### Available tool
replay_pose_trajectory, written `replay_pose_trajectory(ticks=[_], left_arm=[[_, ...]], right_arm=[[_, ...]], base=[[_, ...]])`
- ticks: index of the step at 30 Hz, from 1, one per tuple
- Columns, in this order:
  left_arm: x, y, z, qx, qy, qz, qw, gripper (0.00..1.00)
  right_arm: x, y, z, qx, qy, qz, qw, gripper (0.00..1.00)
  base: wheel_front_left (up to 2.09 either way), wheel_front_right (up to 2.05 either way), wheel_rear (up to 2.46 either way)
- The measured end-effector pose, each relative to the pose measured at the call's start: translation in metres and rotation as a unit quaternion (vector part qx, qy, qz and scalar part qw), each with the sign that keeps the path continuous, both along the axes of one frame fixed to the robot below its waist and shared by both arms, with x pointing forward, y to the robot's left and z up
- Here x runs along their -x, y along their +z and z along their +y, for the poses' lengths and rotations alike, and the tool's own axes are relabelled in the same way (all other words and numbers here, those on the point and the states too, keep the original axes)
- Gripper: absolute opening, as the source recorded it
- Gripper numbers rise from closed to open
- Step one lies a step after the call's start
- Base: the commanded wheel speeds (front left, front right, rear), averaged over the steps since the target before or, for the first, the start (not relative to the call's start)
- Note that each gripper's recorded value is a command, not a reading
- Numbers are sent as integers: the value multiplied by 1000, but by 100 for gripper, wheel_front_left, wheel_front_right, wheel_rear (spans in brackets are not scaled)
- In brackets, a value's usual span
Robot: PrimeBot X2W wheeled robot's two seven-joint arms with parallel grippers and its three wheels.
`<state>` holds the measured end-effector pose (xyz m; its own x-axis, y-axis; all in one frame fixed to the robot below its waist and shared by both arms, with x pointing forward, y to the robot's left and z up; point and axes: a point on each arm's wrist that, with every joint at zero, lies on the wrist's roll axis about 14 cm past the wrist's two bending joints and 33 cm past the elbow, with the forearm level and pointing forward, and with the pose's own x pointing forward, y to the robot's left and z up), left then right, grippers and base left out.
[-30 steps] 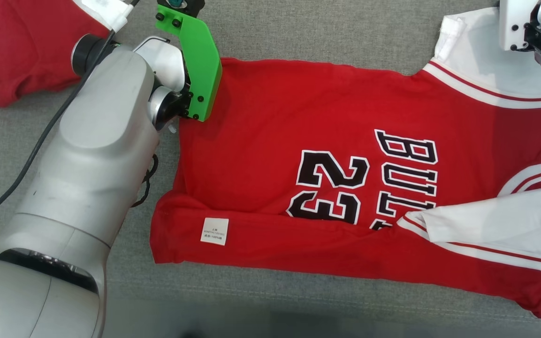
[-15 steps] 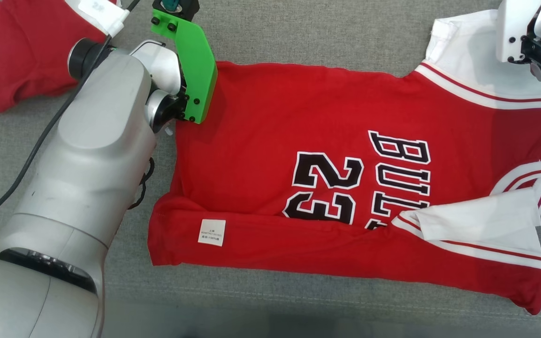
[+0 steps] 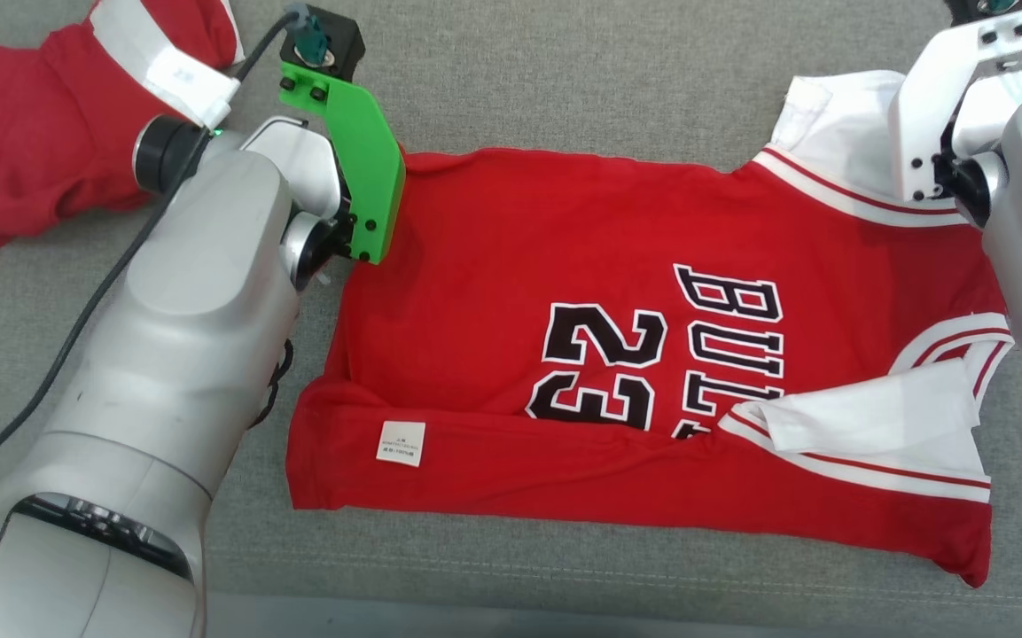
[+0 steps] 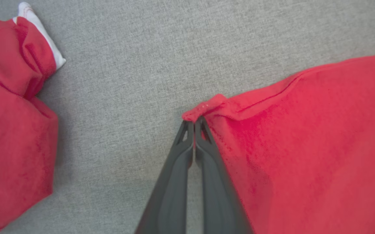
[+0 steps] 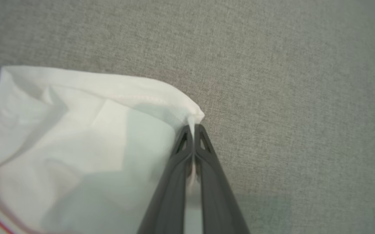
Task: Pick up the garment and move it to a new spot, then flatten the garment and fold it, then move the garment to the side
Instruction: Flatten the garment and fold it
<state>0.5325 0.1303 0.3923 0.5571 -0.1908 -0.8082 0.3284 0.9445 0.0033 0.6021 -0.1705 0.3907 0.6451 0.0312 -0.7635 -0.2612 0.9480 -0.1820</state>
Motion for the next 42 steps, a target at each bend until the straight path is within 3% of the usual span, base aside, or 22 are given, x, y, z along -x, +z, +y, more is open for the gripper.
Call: replay_pose_trajectory(ticks=[11,19,29,32,42], left_arm=[[8,42,-15,27,-11,-102,994,0],[31,45,-6,10,-24,-159,987,0],[52,72,-1,-19,-79,-275,958,0],[54,77,-10,-15,-91,-296,951,0],[47,75,-9,-11,-72,-316,946,0]], right_arm=[[24,53,-13,-21,43,-93,995,0],[69,82,-29,-41,70,-111,991,0],[117,127,-32,-69,79,-153,983,0],[122,139,-33,-77,70,-176,979,0],[107,154,-27,-100,55,-240,964,0]], base=[[0,0,0],[0,0,0],[0,0,0],[0,0,0],[0,0,0]])
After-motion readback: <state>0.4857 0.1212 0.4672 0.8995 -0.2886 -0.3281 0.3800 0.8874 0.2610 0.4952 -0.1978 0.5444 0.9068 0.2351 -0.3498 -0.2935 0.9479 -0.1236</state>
